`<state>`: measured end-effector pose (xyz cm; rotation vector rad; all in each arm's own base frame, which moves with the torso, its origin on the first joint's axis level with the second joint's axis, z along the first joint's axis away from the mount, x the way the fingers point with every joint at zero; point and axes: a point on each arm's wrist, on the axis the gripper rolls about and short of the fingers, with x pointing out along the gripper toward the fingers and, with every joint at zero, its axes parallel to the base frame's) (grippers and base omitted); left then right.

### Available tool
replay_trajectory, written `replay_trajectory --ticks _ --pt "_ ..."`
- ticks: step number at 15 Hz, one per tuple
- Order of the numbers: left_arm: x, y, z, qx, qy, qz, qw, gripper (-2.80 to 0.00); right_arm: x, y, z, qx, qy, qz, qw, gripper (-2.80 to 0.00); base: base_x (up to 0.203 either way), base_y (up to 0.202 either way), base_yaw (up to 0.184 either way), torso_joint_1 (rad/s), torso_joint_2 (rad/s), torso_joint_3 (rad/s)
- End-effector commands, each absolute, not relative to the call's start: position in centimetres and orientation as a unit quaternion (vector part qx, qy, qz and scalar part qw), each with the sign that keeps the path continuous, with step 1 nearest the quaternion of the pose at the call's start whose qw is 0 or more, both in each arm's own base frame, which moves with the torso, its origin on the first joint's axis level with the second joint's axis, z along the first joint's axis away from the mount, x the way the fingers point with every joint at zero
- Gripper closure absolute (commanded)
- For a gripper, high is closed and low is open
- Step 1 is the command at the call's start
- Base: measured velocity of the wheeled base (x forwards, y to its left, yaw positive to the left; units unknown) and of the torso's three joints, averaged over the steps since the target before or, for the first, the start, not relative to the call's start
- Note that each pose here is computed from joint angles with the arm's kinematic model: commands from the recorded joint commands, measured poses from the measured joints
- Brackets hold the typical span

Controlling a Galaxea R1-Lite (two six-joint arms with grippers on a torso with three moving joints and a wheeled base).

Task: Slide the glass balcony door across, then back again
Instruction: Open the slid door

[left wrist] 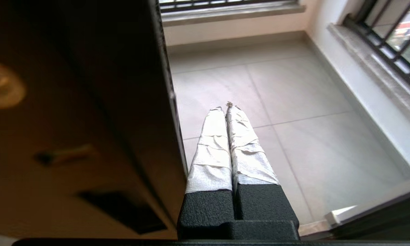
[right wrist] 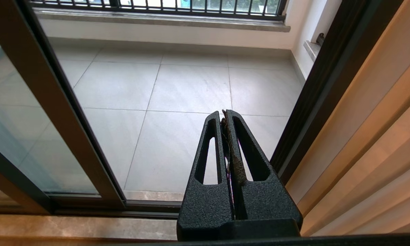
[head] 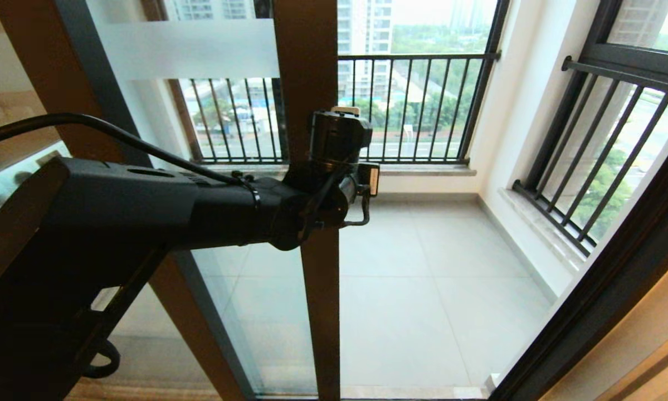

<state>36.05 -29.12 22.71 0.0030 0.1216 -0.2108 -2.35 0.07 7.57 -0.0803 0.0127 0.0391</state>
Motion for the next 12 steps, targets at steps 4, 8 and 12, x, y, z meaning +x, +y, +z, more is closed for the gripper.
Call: replay_trajectory --ticks 4,8,12 --pt "36.3 -27.3 23.2 0.001 0.062 -0.091 0.994 0.00 -2.4 0.1 7.6 -0.041 0.006 0.020 0.999 0.00 0.000 0.000 0.000 0.000 0.00 0.000" --pt "36.2 -26.2 23.5 0.002 0.065 -0.082 0.994 0.00 -2.4 0.1 7.6 -0.041 0.006 0.020 0.999 0.00 0.000 0.000 0.000 0.000 0.00 0.000" --pt "36.5 -25.1 23.6 0.002 0.067 -0.069 0.995 0.00 -2.4 0.1 7.6 -0.041 0.006 0.020 0.999 0.00 0.000 0.000 0.000 0.000 0.00 0.000"
